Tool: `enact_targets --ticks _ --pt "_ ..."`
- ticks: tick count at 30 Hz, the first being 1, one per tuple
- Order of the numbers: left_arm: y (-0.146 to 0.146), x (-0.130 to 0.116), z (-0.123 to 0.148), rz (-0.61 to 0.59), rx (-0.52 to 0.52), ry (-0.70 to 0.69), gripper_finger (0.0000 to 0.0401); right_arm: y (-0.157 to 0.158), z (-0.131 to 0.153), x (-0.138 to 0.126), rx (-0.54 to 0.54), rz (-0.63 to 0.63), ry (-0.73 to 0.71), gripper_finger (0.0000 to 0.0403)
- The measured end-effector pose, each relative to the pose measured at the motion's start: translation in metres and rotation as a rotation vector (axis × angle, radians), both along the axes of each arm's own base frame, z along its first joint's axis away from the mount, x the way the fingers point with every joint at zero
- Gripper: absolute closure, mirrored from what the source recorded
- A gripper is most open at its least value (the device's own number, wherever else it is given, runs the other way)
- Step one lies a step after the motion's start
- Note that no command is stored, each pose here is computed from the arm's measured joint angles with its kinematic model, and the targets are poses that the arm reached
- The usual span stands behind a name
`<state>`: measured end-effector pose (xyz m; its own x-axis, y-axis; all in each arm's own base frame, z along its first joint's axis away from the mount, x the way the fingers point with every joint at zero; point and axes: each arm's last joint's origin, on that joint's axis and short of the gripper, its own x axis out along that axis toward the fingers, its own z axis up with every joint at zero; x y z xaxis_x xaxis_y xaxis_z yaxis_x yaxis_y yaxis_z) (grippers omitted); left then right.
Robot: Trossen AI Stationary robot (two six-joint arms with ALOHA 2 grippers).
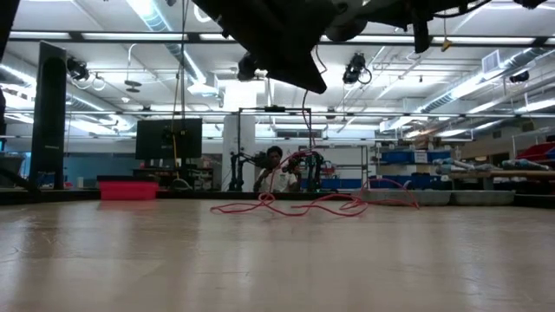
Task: Coil cords
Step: Coil the red wire onto the black spool
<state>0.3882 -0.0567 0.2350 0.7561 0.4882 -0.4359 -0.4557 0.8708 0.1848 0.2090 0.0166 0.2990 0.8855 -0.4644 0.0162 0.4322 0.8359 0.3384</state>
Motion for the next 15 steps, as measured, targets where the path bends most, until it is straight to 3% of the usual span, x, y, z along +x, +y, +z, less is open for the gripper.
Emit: enact_targets --ticks 8,15 --pt "-0.001 0.014 -0.025 -0.045 -0.045 0.018 0.0401 -0.002 -0.01 0.022 -0.032 -0.108 -0.023 0.0403" --pt "-0.009 0.016 -0.026 -0.133 -0.18 -0.008 0.0401 -0.009 -0.022 0.03 -0.038 -0.205 0.036 0.0403"
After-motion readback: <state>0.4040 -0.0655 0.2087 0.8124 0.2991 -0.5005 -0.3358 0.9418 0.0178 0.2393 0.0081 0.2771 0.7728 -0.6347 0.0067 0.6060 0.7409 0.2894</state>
